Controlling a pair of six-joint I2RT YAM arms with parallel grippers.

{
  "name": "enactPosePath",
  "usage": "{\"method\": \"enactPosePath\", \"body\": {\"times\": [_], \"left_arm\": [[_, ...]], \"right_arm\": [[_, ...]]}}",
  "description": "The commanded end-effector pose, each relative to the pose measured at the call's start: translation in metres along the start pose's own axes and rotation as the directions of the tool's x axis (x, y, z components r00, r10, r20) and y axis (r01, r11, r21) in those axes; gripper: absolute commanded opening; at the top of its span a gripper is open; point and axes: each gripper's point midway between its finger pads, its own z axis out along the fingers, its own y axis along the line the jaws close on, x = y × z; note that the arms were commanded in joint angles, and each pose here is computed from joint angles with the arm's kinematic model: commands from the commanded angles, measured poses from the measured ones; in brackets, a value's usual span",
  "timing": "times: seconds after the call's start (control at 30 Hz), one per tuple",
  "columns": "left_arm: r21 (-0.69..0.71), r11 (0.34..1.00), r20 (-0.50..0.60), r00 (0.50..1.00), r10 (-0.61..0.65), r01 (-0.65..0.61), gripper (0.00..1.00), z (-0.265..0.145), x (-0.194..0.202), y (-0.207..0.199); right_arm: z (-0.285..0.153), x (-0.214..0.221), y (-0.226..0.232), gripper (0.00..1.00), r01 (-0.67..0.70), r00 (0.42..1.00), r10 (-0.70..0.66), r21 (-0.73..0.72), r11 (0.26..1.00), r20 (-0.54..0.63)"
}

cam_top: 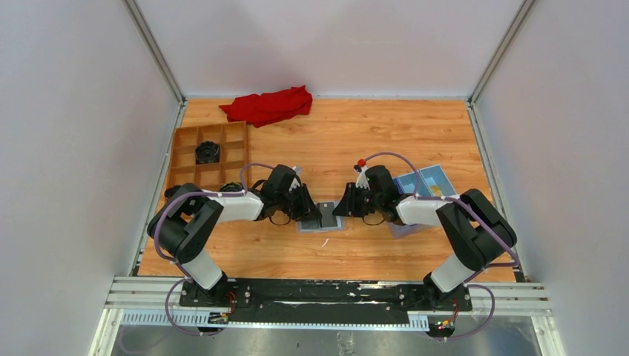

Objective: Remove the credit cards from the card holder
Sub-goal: Remove the credit card from the card holder.

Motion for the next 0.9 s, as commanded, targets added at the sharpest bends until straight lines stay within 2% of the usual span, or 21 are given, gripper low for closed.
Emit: {"method": "enactPosePath", "body": {"times": [0.0,0.3,0.87], "left_arm": [[-0.044,0.999,-0.027,1.000,0.012,-0.014,0.29,0.004,0.009,0.015],[-0.043,0.999,-0.031,0.999,0.016,-0.017,0.29,0.006,0.009,0.014],[-0.040,0.999,-0.034,0.999,0.019,-0.021,0.28,0.005,0.010,0.014]], "right_arm": [[0.001,-0.003,-0.002,0.27,-0.009,1.000,0.008,0.003,1.000,0.006],[-0.015,-0.019,-0.001,0.28,0.024,0.995,-0.029,0.052,0.998,0.092],[0.010,0.009,-0.012,0.26,-0.044,0.999,0.044,0.003,0.999,-0.022]]}}
